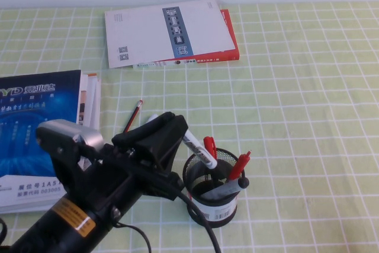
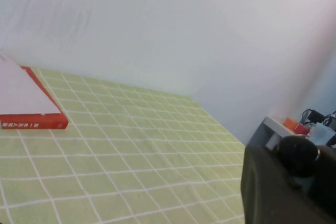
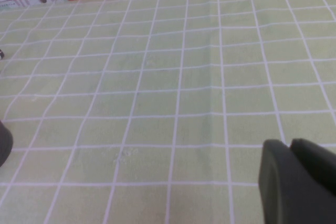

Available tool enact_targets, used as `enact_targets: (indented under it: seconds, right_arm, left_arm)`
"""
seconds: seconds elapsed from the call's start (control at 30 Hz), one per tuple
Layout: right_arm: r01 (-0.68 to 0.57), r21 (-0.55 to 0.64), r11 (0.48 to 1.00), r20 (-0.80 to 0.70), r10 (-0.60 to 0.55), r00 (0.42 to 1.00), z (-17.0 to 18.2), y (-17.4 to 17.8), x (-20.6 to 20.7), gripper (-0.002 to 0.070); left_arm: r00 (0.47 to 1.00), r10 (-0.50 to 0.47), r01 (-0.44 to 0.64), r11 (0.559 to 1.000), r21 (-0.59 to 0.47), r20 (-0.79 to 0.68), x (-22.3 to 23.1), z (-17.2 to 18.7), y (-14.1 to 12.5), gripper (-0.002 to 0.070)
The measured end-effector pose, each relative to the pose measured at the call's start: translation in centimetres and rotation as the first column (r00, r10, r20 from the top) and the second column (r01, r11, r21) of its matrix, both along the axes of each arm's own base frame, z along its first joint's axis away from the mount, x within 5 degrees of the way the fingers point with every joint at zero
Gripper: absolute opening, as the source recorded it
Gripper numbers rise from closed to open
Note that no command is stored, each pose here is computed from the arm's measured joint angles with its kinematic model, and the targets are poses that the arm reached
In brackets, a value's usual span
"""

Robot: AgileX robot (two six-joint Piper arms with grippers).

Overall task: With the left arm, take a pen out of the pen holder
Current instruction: Pick up the pen from the pen holder, then place the pen on the table

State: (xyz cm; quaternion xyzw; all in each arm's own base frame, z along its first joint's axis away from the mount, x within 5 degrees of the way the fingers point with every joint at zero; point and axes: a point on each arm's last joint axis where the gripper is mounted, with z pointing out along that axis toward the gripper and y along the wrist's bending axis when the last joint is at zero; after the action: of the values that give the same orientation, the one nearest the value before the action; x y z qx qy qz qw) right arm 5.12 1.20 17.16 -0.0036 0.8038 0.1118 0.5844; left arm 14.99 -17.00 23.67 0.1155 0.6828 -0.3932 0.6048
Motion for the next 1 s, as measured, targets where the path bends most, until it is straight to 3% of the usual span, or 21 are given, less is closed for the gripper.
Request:
enact_targets:
  seconds: [0.47, 0.7, 1.0]
  right_arm:
    - [0.000, 0.000, 1.000, 0.000, 0.000, 1.000, 0.0, 0.0, 0.0, -0.0014]
    - [0.000, 0.000, 1.000, 0.000, 0.000, 1.000, 0.0, 0.0, 0.0, -0.0014]
    - [0.000, 0.000, 1.000, 0.000, 0.000, 1.000, 0.0, 0.0, 0.0, -0.0014]
  left_arm:
    - [0.999, -0.029, 0.028, 0.999, 0.026, 0.017, -1.1, 2.8, 1.0, 0.0119]
    - [0.998, -0.062, 0.065, 0.978, 0.200, -0.025, 0.5, 7.1, -0.2, 0.0119]
    - [0.999, -0.037, 0.040, 0.934, 0.355, -0.016, 2.4, 10.5, 0.6, 0.0119]
